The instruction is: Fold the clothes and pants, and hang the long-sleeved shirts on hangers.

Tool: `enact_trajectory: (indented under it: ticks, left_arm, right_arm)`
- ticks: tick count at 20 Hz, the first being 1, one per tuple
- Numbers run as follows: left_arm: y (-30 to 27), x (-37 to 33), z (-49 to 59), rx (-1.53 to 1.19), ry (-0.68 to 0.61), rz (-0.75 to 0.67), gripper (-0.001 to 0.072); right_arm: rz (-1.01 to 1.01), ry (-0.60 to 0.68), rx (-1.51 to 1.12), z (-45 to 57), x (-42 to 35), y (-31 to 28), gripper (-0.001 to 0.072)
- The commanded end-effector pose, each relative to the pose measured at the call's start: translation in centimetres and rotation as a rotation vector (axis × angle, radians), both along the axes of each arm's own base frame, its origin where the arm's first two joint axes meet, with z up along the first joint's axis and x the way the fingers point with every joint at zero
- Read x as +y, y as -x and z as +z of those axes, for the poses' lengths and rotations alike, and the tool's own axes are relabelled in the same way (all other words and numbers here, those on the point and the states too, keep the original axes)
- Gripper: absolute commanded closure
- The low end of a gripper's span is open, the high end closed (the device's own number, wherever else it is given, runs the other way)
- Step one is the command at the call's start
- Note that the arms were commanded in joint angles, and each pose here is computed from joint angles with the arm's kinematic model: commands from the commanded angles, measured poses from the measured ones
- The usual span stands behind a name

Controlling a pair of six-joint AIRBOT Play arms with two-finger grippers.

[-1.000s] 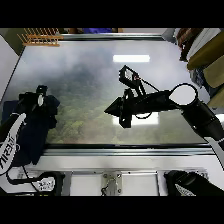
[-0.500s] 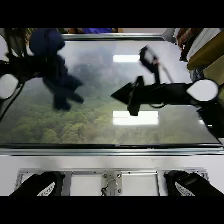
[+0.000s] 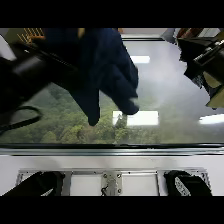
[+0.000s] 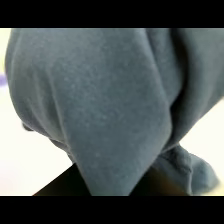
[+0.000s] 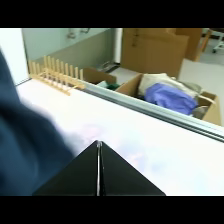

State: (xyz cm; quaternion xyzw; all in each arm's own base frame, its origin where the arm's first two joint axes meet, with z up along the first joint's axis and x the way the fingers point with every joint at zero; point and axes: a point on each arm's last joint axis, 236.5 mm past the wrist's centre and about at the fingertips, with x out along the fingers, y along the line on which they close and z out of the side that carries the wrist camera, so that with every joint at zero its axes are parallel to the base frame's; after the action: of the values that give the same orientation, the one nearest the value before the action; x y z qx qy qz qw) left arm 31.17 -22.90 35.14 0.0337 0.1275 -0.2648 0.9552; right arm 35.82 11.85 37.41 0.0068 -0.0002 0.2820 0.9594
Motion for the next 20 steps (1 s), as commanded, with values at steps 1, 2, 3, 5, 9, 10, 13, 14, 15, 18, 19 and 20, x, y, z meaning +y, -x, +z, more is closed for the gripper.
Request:
enact_trajectory:
  ticks: [1,2,3,5,9,10,13,14,15,18,19,20]
  left_arm:
    - [-2.9,-0.8,-11.9,0.296,-0.043,0.09,0.0696]
    - [-3.8,-1.1,-15.8,0.396,-0.044,0.105,0.0695]
    - [-4.2,-1.6,-18.9,0.488,-0.033,0.107,0.0647]
    - [-5.2,-1.2,-23.8,0.62,-0.042,0.126,0.0011]
    - [-6.7,6.6,-26.7,0.782,0.04,0.32,0.0017]
    - [-5.9,9.8,-28.3,0.833,0.036,0.39,0.0017]
    - [-0.3,17.3,-35.0,1.042,0.021,0.546,0.0018]
    - [1.6,18.5,-37.3,1.111,0.048,0.569,0.0018]
    - [3.1,18.8,-39.1,1.166,0.087,0.575,0.0018]
    - [5.4,19.4,-43.9,1.282,0.176,0.616,0.0018]
    - [5.7,19.4,-45.1,1.319,0.194,0.63,0.0018]
    - [6.0,18.8,-46.0,1.365,0.218,0.63,0.0018]
  right_arm:
    - [-0.043,-0.006,0.016,0.0,-1.8,0.2,0.0694]
    - [-0.037,0.015,0.031,-0.6,-1.7,0.2,0.0694]
    - [-0.027,0.037,0.05,-1.3,-1.5,0.1,0.0694]
    - [-0.009,0.09,0.095,-3.1,-1.3,0.0,0.0693]
    - [0.007,0.16,0.209,-6.5,-1.4,0.1,0.0693]
    - [0.001,0.167,0.237,-7.1,-1.6,0.1,0.0693]
    - [0.005,0.172,0.299,-8.6,-1.7,0.2,0.0693]
    - [0.015,0.175,0.313,-9.0,-1.5,0.2,0.0693]
    - [0.024,0.178,0.329,-9.5,-1.4,0.2,0.0693]
    - [0.019,0.127,0.388,-10.4,-1.5,-0.4,0.0693]
    - [0.016,0.114,0.403,-10.7,-1.5,-0.6,0.0693]
    - [0.016,0.107,0.411,-10.8,-1.5,-0.6,0.0693]
